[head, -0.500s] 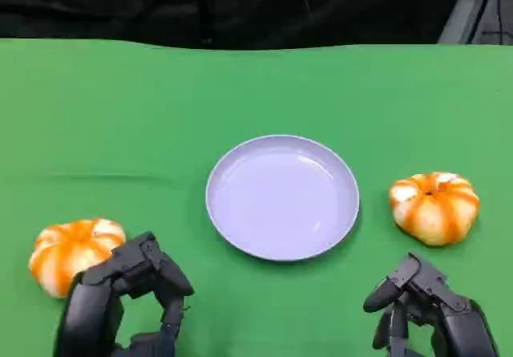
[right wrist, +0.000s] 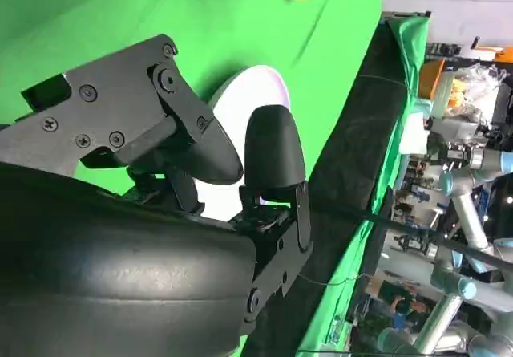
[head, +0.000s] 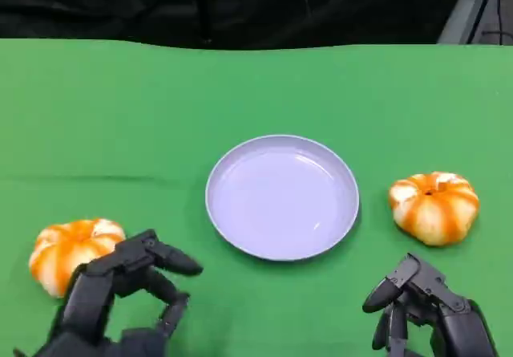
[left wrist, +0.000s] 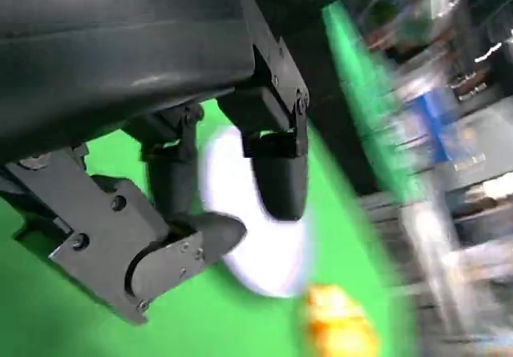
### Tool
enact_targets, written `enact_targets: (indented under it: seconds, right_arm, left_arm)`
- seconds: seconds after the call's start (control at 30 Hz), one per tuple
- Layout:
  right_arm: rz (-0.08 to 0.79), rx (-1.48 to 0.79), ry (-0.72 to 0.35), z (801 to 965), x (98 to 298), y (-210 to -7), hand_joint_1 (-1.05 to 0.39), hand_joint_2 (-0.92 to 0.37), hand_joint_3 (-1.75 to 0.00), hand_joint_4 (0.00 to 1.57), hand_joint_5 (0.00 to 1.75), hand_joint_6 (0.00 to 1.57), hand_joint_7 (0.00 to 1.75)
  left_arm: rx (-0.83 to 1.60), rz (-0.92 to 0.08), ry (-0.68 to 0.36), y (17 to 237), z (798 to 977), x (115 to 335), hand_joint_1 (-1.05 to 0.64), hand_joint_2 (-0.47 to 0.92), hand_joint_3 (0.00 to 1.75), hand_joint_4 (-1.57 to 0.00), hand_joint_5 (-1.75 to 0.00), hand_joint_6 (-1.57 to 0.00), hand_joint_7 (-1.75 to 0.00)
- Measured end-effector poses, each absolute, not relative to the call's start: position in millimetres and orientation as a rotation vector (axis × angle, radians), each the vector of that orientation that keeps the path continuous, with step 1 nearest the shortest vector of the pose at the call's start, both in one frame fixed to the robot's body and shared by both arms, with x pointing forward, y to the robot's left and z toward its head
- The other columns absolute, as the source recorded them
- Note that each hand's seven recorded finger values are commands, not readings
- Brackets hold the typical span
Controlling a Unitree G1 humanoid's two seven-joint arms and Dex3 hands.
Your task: Grasp the bread from the table and place it into the plate.
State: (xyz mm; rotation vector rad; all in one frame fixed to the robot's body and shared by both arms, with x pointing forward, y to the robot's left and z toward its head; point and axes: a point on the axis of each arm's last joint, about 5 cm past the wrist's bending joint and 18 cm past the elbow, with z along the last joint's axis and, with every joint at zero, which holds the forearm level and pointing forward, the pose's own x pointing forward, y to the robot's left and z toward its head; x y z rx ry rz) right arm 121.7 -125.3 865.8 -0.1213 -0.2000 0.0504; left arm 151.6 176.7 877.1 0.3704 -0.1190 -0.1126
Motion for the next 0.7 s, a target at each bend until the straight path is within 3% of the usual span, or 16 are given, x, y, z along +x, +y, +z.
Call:
enact_targets:
  seconds: [0.1,0.37,0.47,0.7]
  right_arm:
    - [0.050,-0.120,-0.198,865.5,122,-125,-0.24,-0.68,-1.42,0.75,1.75,0.47,1.75]
    - [0.045,-0.107,-0.196,865.5,121,-123,-0.25,-0.67,-1.41,0.76,1.75,0.47,1.75]
    - [0.046,-0.105,-0.194,865.4,121,-122,-0.24,-0.69,-1.42,0.74,1.75,0.47,1.75]
    - [0.049,-0.106,-0.199,866.4,120,-122,-0.23,-0.70,-1.43,0.74,1.75,0.47,1.75]
  left_arm:
    - [0.637,-0.072,-0.106,185,889.0,158,-0.55,0.92,0.11,-0.19,-0.82,-0.53,-0.02]
    - [1.071,-0.027,-0.068,200,907.9,166,-0.65,0.92,0.06,-0.03,-0.78,-0.43,0.00]
    - [1.167,-0.035,-0.040,200,913.2,170,-0.63,0.90,0.03,0.00,-0.68,-0.38,-0.01]
    - [1.369,-0.143,0.184,188,917.9,198,-0.49,0.83,0.00,0.00,-0.61,-0.34,0.00]
